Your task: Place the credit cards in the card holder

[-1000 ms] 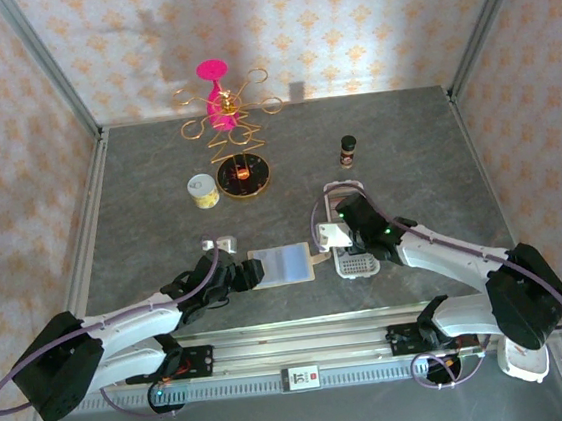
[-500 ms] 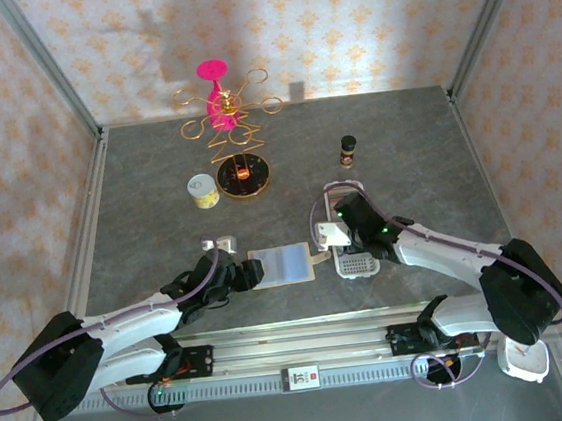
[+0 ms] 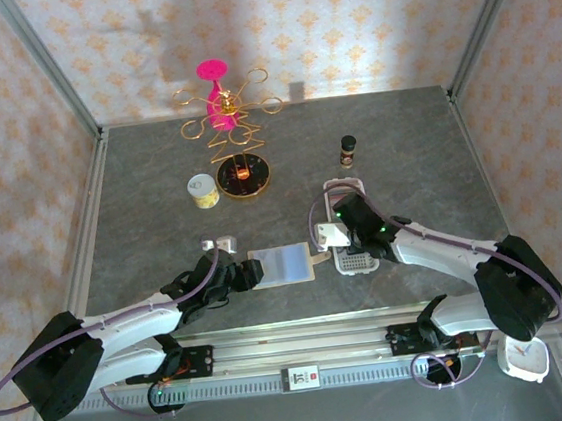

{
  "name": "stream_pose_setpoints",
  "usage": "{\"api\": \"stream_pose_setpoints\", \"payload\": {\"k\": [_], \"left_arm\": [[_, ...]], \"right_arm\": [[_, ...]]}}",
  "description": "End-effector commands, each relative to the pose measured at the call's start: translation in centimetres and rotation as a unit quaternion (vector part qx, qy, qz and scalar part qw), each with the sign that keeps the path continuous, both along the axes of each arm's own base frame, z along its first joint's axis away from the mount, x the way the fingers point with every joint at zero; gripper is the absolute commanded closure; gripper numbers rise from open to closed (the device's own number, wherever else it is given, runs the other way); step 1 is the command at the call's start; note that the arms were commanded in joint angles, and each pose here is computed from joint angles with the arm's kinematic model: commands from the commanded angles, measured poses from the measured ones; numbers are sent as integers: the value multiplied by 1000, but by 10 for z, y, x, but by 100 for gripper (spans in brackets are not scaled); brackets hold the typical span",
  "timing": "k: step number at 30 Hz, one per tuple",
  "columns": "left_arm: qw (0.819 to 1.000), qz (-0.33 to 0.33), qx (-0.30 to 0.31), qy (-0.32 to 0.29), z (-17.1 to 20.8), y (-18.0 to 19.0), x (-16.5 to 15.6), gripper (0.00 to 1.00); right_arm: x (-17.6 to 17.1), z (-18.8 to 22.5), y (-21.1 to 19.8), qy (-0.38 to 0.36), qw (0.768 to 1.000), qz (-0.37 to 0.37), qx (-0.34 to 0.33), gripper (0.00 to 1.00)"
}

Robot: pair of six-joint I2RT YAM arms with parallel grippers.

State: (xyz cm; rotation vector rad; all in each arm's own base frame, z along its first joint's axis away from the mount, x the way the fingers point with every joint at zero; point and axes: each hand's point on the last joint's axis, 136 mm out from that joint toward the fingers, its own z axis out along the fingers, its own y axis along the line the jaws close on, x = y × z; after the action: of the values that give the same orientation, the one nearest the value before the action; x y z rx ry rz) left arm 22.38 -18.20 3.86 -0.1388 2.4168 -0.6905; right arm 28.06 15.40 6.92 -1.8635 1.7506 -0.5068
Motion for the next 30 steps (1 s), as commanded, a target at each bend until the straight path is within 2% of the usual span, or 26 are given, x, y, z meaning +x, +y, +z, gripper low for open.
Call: {"api": "stream_pose_setpoints", "payload": {"k": [1,7,13,24,28,30], "left_arm": [[1000,2,-11,-6,4,-2,3,37],[1000,0,-13,-5,4,-2,2,38],[1000,0,-13,-4,4,-3,2,38],[1000,2,10,5,-1,0,4,32],[1000,1,23,9,-3,1,5,28],[999,-2,32,11,-4,1,7,27]], "right_arm": [[14,19,-5,-35,999,-23,4,64],[14,23,-5,-39,999,-24,6,68],[13,29,-7,-45,999,-28,11,76],[5,40,-7,-36,998,-30,29,100],[-6,39,-5,0,999,-29,36,100],[-10,51,-3,0,998,-30,58,100]]}}
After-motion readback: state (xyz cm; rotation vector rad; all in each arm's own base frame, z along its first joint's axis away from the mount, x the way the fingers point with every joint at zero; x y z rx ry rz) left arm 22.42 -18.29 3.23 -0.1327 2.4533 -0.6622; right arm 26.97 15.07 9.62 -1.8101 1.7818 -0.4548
